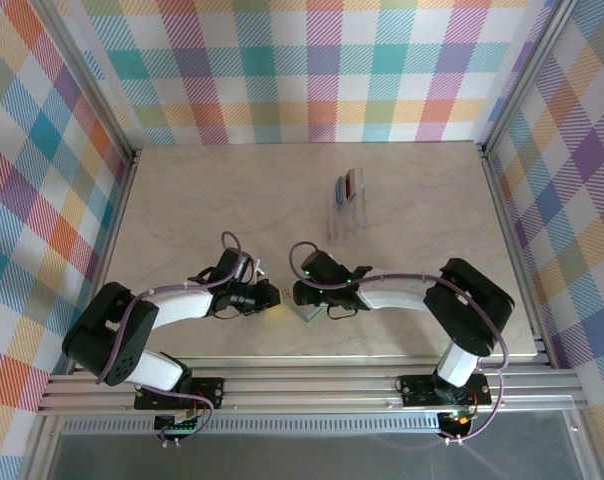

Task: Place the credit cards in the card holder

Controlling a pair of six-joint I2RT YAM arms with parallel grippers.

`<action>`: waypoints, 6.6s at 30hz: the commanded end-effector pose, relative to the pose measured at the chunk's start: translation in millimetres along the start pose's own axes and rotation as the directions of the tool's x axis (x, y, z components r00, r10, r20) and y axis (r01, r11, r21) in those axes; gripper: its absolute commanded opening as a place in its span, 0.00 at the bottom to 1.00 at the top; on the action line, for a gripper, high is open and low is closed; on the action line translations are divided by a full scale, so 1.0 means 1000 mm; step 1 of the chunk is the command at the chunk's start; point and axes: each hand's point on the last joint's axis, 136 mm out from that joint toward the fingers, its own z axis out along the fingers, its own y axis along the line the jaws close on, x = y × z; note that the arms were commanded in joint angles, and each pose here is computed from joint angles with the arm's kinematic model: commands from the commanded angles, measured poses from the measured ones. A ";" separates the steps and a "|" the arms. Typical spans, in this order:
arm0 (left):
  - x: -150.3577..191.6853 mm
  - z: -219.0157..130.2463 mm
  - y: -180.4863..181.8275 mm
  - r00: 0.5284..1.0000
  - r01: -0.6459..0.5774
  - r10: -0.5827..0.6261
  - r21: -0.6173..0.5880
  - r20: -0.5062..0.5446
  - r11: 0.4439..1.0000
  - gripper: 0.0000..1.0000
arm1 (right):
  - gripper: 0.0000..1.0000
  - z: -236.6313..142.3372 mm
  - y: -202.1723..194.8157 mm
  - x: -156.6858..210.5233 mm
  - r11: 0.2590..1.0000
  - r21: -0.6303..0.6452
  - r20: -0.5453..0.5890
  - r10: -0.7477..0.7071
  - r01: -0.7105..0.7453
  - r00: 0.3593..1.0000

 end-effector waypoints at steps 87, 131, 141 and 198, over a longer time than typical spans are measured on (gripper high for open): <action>-0.071 -0.026 -0.044 0.973 -0.110 0.121 -0.063 0.198 0.992 0.24 | 0.44 0.013 -0.055 -0.194 0.980 0.175 -0.129 -0.069 0.092 0.989; -0.069 -0.020 -0.042 0.981 -0.090 0.095 -0.033 0.171 0.995 0.22 | 0.28 0.002 -0.024 -0.206 0.998 -0.035 -0.093 -0.058 0.055 0.994; -0.069 -0.018 -0.042 0.982 -0.087 0.091 -0.030 0.163 0.996 0.22 | 0.26 -0.002 -0.025 -0.206 0.998 -0.039 -0.092 -0.055 0.052 0.994; 0.013 0.041 -0.083 0.988 -0.130 0.130 0.012 -0.086 0.991 0.13 | 0.00 -0.102 -0.059 -0.051 0.969 -0.241 0.056 0.067 -0.051 0.996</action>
